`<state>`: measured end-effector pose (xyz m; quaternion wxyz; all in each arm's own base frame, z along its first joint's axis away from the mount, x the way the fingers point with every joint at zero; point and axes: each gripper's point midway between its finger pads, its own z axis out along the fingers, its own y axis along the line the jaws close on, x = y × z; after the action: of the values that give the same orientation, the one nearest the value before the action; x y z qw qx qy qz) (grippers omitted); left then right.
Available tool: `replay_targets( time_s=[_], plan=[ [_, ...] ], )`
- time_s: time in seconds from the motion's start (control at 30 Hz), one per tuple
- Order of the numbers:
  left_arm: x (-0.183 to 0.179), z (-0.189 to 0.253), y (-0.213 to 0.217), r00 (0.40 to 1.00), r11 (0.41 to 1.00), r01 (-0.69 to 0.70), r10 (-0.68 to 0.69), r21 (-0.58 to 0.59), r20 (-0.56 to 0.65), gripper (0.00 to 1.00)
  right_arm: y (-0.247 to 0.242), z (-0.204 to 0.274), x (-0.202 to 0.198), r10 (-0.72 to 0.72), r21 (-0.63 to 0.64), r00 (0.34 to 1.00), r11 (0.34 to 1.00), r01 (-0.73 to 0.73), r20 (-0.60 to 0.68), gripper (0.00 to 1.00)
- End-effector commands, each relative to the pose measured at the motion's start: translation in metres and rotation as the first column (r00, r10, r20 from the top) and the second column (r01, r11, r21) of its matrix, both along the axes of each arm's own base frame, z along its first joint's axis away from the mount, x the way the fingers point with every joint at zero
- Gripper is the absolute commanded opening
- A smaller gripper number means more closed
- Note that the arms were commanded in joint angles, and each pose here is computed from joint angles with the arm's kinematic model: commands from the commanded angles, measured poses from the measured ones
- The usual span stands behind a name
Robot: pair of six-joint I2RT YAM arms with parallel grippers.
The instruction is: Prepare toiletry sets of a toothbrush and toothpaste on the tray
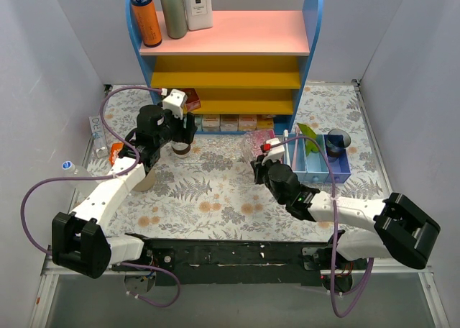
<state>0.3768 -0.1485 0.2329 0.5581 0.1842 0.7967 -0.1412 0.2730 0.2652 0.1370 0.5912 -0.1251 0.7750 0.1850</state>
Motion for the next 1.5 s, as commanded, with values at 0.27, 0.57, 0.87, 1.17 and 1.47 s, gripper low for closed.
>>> replay_targets(
  time_s=[0.27, 0.57, 0.87, 1.17, 1.47],
  plan=[
    [-0.005, 0.008, -0.009, 1.000, 1.000, 0.006, -0.006, 0.000, 0.026, 0.63, -0.002, 0.060, 0.001, 0.022, 0.013, 0.991, 1.000, -0.024, 0.130, 0.01],
    [-0.022, 0.031, -0.037, 0.991, 0.989, 0.124, -0.119, -0.085, 0.065, 0.62, 0.013, 0.095, -0.018, 0.286, 0.051, 0.953, 0.955, -0.292, 0.103, 0.01],
    [-0.073, 0.062, -0.088, 0.890, 0.857, 0.454, -0.427, -0.242, 0.158, 0.63, 0.031, 0.107, -0.039, 0.607, 0.152, 0.794, 0.789, -0.595, -0.043, 0.01],
    [-0.089, 0.057, -0.114, 0.862, 0.817, 0.507, -0.489, -0.274, 0.135, 0.64, 0.037, 0.136, -0.042, 0.694, 0.366, 0.718, 0.683, -0.633, -0.053, 0.01],
    [-0.080, 0.034, -0.121, 0.893, 0.862, 0.445, -0.445, -0.241, 0.058, 0.64, 0.030, 0.143, -0.041, 0.710, 0.458, 0.702, 0.644, -0.613, -0.059, 0.01]
  ],
)
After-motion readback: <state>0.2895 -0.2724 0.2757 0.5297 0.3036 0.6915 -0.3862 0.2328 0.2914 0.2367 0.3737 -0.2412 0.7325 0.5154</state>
